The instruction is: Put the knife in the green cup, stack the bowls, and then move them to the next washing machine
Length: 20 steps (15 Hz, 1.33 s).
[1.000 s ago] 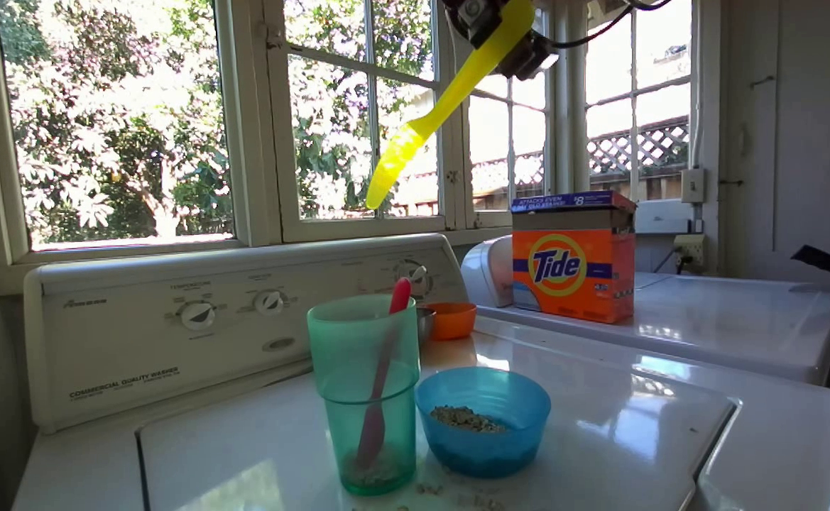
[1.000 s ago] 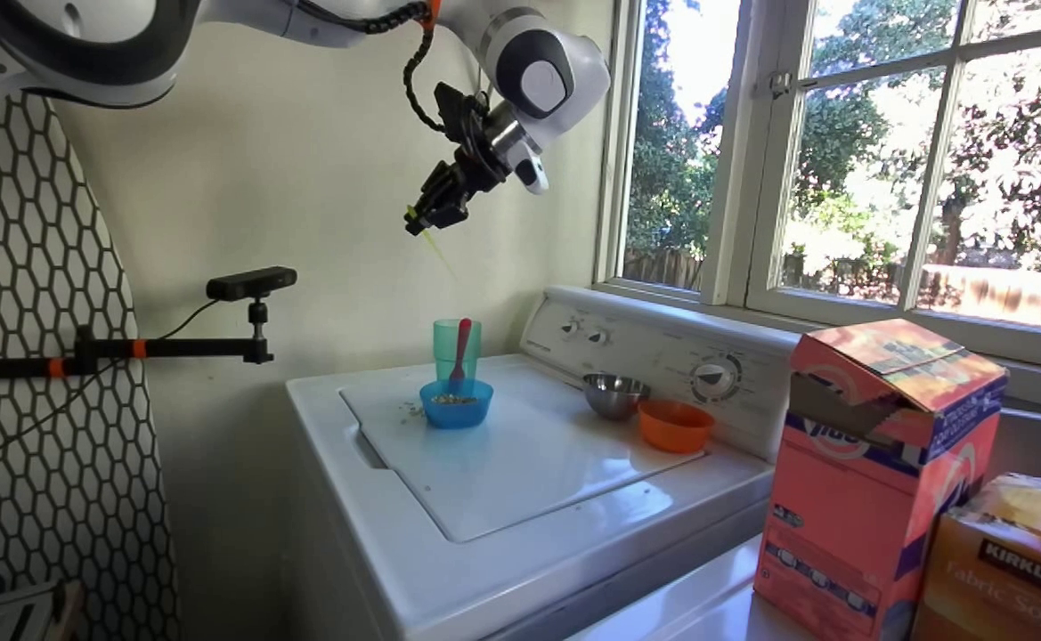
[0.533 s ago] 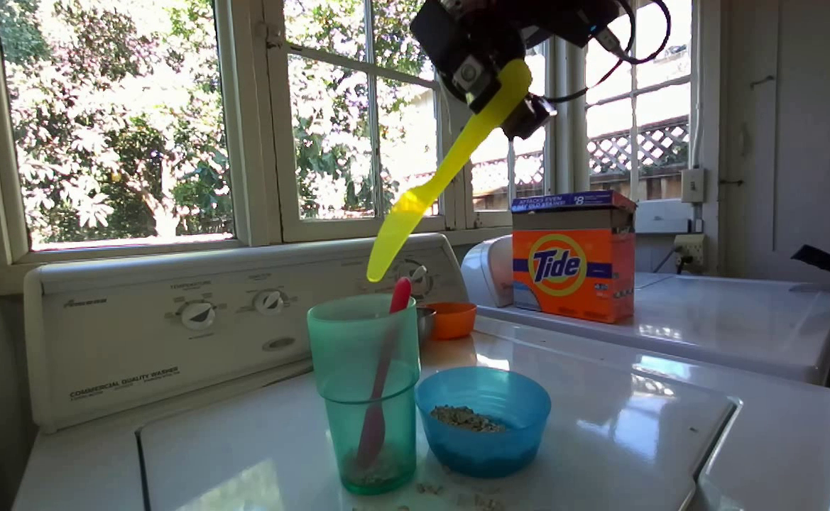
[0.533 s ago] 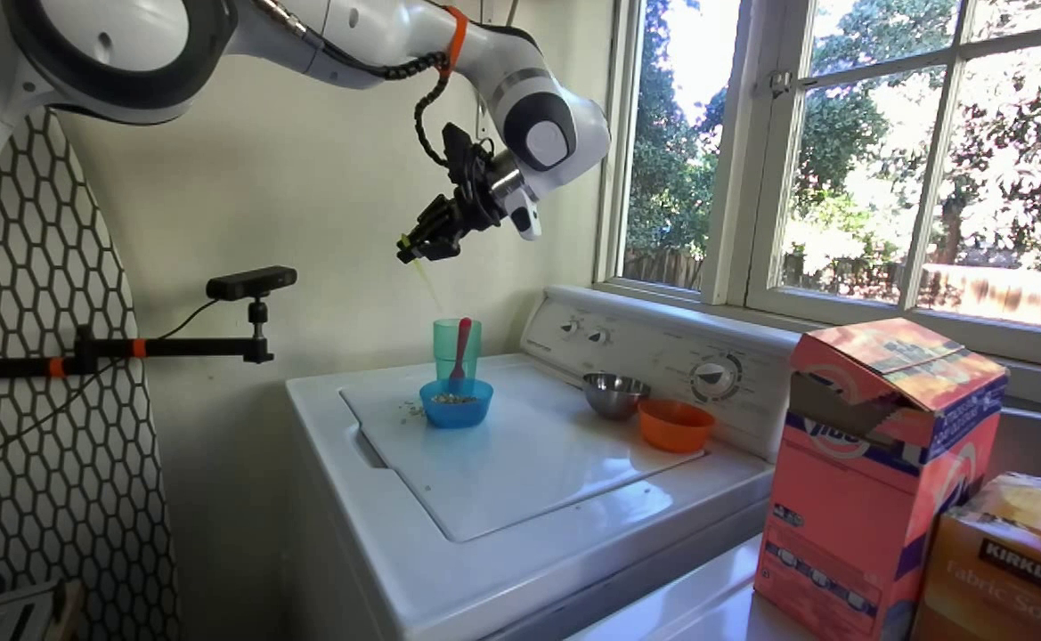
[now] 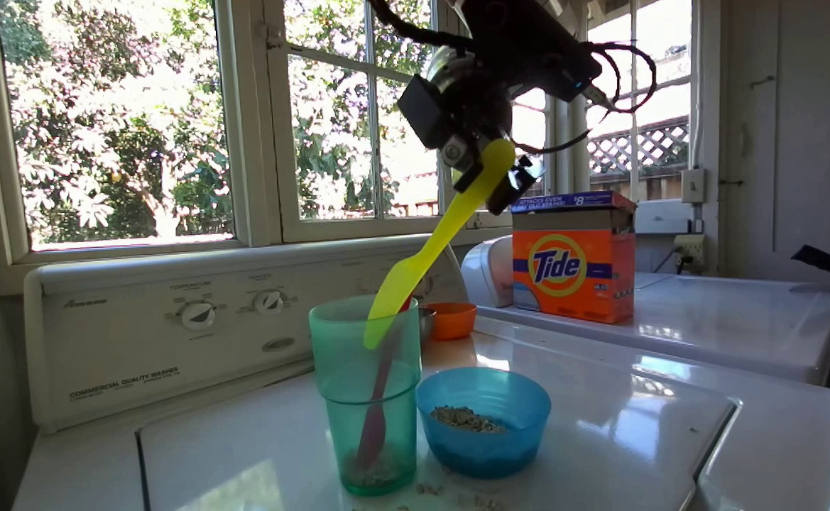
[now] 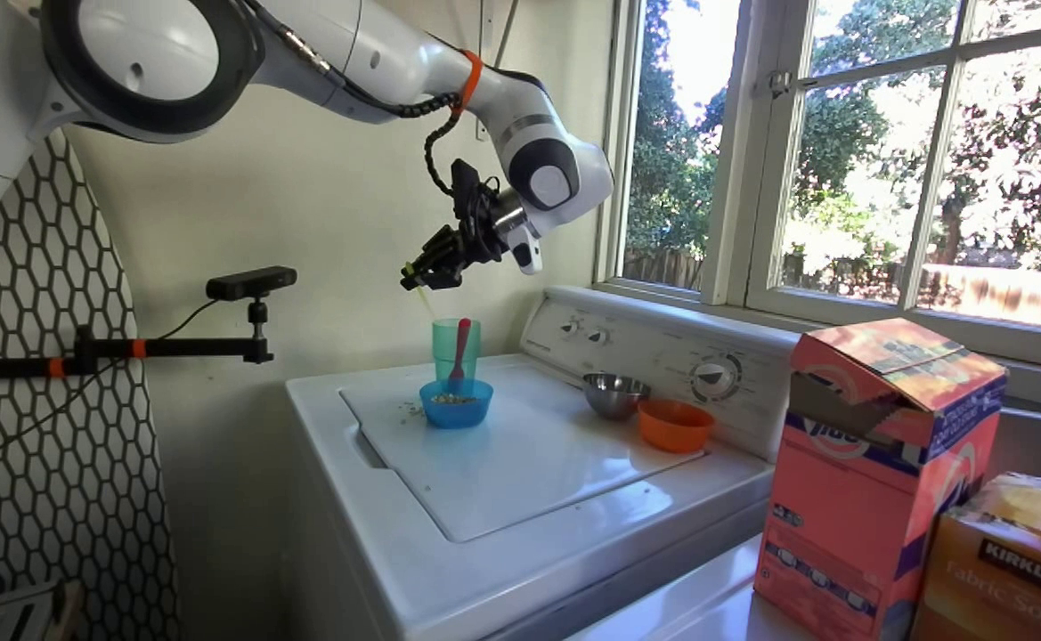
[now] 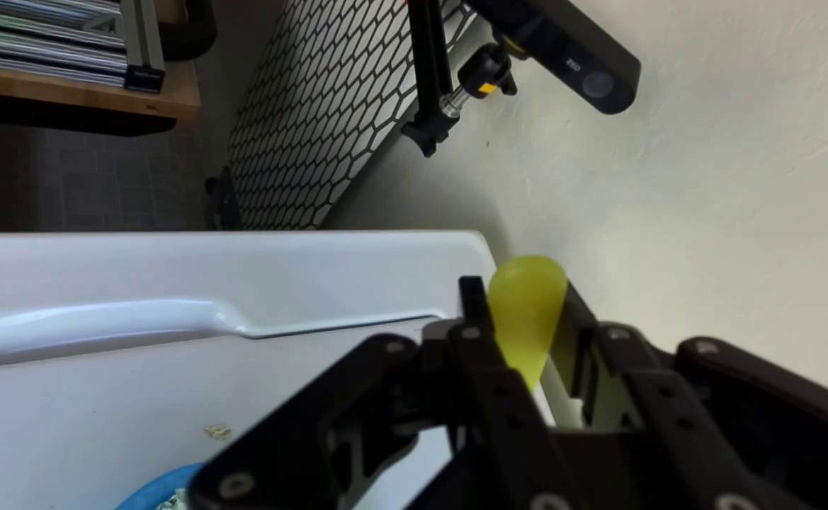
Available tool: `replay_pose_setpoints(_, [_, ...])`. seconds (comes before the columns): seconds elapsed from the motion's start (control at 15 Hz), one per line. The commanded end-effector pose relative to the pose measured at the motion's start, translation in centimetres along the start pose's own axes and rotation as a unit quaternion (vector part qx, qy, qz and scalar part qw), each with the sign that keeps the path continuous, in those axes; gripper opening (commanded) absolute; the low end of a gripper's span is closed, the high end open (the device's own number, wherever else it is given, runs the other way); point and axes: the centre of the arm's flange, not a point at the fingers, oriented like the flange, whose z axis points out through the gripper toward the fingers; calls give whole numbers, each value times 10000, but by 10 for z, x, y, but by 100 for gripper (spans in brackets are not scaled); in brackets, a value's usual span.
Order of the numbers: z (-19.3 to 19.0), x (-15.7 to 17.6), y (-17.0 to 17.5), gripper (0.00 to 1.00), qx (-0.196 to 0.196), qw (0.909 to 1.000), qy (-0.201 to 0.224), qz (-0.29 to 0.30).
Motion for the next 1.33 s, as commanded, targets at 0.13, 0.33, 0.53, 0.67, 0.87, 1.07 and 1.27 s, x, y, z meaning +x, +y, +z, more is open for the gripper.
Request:
replay_pose_setpoints(0.13, [10, 24, -8, 6, 148, 9986, 315, 388])
replay_pose_setpoints(0.33, [10, 37, -13, 6, 255, 9965, 538, 587])
replay_pose_setpoints(0.53, [7, 48, -16, 50, 415, 9931, 692, 850])
replay_pose_setpoints(0.67, [5, 48, -16, 57, 490, 9917, 716, 949])
replay_pose_setpoints(0.87, [-3, 37, -16, 80, 503, 9913, 815, 901])
replay_pose_setpoints(1.07, [-22, 18, -19, 99, 286, 9895, 1382, 304])
replay_pose_setpoints(1.27, [-48, -9, -11, 100, -543, 9847, 1646, 183])
